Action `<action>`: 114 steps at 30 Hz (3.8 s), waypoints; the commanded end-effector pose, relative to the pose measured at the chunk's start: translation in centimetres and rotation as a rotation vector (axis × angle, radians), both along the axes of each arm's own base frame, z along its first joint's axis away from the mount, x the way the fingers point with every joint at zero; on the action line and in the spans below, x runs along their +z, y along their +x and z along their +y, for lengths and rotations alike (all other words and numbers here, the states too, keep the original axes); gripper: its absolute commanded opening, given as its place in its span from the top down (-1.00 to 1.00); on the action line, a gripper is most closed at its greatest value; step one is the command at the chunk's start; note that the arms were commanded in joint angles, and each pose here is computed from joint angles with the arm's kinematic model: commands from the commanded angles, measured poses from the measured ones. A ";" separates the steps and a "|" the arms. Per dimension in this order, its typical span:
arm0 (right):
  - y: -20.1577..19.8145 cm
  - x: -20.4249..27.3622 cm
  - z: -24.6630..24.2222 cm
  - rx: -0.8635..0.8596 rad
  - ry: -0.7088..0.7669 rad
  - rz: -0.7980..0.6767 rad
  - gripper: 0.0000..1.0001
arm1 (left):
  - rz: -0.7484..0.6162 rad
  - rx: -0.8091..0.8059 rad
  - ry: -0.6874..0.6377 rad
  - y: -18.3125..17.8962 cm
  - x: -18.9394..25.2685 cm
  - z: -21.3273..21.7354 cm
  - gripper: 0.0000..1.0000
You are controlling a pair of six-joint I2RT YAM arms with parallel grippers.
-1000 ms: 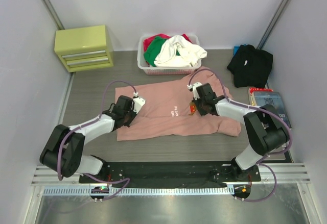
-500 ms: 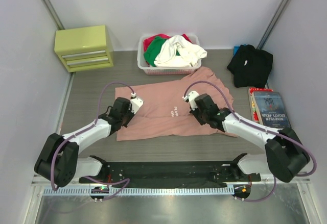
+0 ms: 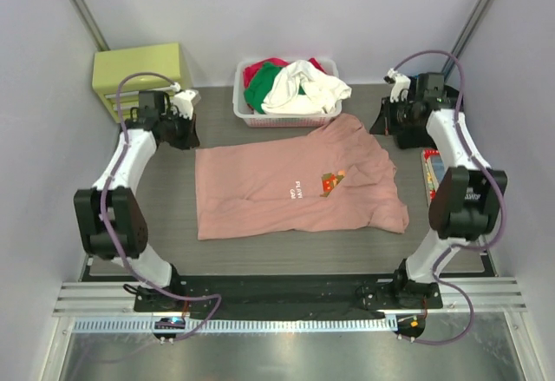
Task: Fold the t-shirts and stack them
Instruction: Fold the other side of the tshirt into a rectangle
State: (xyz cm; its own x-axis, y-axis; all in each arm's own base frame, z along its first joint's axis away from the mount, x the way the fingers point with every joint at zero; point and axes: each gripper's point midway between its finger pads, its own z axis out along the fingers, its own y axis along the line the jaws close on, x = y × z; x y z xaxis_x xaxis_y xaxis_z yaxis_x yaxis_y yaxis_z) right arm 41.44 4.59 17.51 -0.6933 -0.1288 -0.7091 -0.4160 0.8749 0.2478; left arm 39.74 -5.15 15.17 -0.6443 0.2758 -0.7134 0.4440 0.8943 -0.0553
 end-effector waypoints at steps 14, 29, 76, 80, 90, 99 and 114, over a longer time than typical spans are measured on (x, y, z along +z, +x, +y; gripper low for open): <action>8.9 -3.5 -2.2 -0.066 0.165 0.222 0.40 | 0.396 -0.159 -0.338 -2.2 -1.9 -4.7 1.00; 13.3 -9.9 -0.6 -0.116 0.191 0.296 0.19 | 0.449 -0.149 -0.361 -3.0 -4.5 -5.3 1.00; 15.5 -18.2 -3.3 -0.178 0.093 0.318 0.01 | 0.197 0.212 -0.052 7.9 -9.1 5.6 0.39; 13.9 -14.6 -5.3 -0.208 0.142 0.283 0.23 | 0.123 0.211 -0.021 6.8 -6.5 6.1 0.39; -1.3 -2.7 -10.3 -0.169 -0.156 0.149 -0.12 | 0.106 0.163 -0.098 0.0 -4.8 4.6 0.37; -11.0 -1.0 -5.8 -0.039 -0.064 0.257 -0.08 | 0.146 0.171 -0.153 -1.3 -5.3 3.5 0.41; -8.5 -7.5 -4.5 -0.078 0.005 0.359 0.02 | 0.158 0.172 -0.101 -2.3 -5.9 3.7 0.38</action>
